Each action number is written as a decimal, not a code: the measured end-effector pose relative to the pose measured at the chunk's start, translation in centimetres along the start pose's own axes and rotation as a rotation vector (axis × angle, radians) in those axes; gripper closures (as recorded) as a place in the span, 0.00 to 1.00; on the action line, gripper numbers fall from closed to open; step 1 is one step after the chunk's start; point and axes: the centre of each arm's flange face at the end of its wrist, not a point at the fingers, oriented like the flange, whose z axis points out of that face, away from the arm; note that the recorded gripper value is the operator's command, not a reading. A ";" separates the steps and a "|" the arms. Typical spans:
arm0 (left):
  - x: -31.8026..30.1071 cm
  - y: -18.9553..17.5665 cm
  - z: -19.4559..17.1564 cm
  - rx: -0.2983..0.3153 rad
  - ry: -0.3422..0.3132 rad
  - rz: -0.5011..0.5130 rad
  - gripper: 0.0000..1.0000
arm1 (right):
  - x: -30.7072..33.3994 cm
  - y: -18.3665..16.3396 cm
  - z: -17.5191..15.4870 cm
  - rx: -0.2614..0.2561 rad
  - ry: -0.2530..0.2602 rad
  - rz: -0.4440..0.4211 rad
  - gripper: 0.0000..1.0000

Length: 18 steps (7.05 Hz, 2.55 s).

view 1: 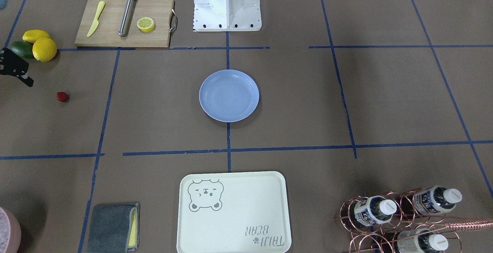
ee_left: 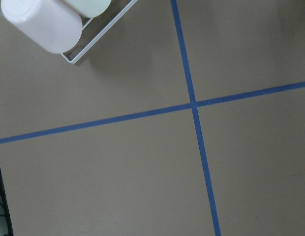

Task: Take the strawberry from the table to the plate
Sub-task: 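Move the right gripper down onto the red strawberry, then close the right gripper on the strawberry and lift it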

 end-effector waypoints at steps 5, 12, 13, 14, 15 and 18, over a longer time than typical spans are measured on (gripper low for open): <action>0.6 -0.2 -0.6 0.030 0.004 0.027 0.00 | -3.8 3.8 8.7 -0.033 0.151 0.026 0.01; 0.6 -0.2 -0.7 0.035 0.002 0.036 0.00 | -0.9 10.4 13.3 -0.005 0.101 -0.007 0.15; 0.6 -0.1 -0.7 0.035 0.002 0.036 0.00 | -1.0 10.4 13.4 0.010 0.106 -0.008 0.20; 0.7 -0.1 -0.8 0.036 0.002 0.037 0.00 | -0.8 10.3 13.7 0.022 0.120 -0.007 0.21; 0.8 -0.1 -0.8 0.037 0.001 0.039 0.00 | -0.4 10.2 14.2 0.025 0.133 -0.005 0.21; 0.9 -0.1 -0.9 0.039 0.001 0.039 0.00 | -0.2 10.2 14.9 0.018 0.141 -0.004 0.25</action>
